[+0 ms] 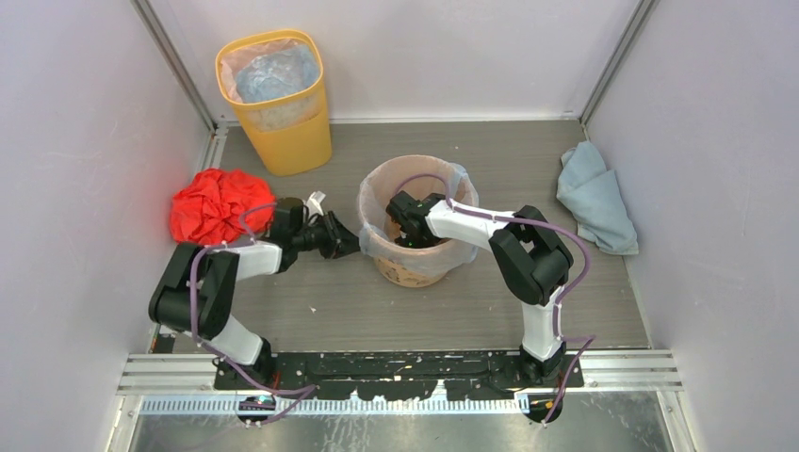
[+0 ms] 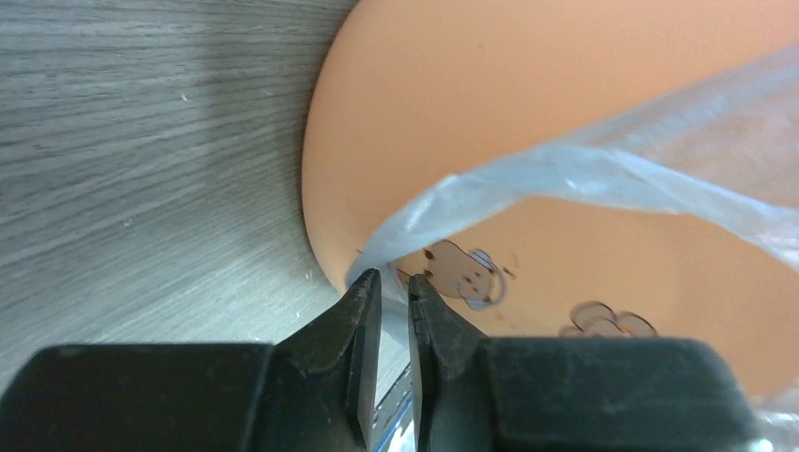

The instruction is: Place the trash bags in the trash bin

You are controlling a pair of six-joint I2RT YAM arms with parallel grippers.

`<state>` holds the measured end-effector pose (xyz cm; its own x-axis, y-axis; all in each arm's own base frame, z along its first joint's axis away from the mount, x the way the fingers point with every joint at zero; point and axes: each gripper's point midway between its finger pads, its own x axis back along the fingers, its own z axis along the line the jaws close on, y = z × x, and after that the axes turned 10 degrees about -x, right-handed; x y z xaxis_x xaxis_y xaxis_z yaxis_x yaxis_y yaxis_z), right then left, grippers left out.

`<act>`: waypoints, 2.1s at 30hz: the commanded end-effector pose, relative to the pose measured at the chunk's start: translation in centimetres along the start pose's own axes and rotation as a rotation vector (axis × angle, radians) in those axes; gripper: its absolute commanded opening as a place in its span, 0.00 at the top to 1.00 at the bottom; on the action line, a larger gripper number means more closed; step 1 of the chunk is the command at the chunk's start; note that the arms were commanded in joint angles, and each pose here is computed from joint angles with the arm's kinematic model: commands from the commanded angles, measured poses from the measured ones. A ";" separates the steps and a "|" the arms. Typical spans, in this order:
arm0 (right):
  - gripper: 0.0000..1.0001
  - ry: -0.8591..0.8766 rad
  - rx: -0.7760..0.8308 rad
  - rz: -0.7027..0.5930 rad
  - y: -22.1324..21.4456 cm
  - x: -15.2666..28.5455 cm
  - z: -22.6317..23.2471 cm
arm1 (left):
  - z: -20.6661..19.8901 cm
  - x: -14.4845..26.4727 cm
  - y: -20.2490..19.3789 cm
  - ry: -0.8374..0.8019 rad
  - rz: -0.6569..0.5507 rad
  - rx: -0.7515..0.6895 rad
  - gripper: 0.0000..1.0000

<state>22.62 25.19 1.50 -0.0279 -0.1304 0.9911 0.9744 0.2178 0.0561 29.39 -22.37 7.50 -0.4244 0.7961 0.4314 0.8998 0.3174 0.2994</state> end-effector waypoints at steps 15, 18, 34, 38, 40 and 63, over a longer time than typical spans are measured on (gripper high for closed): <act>0.91 0.008 0.002 -0.085 1.1 3.9 0.6 | -7.6 6.9 2.7 0.114 -0.064 -0.248 0.81; 0.90 0.017 0.004 -0.109 1.5 5.0 0.9 | -9.6 8.0 3.3 0.093 -0.090 -0.279 0.81; 0.89 0.004 0.026 -0.264 3.8 11.4 1.3 | -14.6 10.4 5.0 0.042 -0.146 -0.344 0.80; 0.89 0.020 0.024 -0.374 4.8 15.8 1.4 | -16.7 11.2 6.0 0.018 -0.159 -0.380 0.79; 0.89 0.038 0.018 -0.444 5.4 18.2 1.4 | -17.9 11.8 6.4 0.011 -0.164 -0.403 0.79; 0.70 -0.089 -0.472 -0.893 4.2 30.5 -14.9 | -23.5 4.9 3.8 0.299 0.065 -0.803 0.79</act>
<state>29.48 9.18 29.66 -0.7558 -0.0091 0.6547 0.6304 -0.2805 0.7238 28.87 -29.23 31.12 -0.4561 0.6631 0.5935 0.6665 -0.1874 0.7216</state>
